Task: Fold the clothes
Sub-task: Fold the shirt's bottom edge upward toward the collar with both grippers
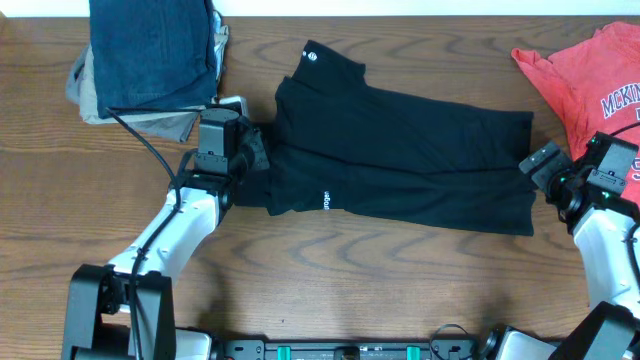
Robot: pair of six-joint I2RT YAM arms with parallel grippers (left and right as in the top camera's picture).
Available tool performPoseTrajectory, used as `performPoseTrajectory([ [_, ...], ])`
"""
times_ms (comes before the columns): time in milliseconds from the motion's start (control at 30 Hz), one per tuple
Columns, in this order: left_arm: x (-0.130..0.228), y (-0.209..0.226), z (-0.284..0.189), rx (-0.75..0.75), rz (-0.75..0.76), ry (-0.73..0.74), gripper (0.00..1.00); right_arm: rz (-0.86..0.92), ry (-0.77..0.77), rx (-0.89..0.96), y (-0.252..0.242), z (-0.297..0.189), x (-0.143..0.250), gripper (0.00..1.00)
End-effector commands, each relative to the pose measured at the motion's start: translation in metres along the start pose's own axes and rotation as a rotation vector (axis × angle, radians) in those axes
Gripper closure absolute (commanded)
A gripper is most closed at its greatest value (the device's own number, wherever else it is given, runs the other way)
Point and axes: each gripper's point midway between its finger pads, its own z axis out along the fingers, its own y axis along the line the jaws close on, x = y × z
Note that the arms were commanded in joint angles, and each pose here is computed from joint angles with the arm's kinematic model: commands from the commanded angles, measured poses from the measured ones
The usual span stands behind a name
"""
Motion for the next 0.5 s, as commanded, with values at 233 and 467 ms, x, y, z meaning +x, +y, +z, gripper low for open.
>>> performPoseTrajectory([
  [233,0.024,-0.043,-0.040,0.202,-0.001,0.145,0.62,-0.122,0.184,-0.147,0.034,-0.023,0.022,0.43],
  [467,0.078,-0.064,-0.031,0.211,0.056,0.323,0.71,-0.168,0.298,-0.140,0.036,-0.017,0.068,0.82],
])
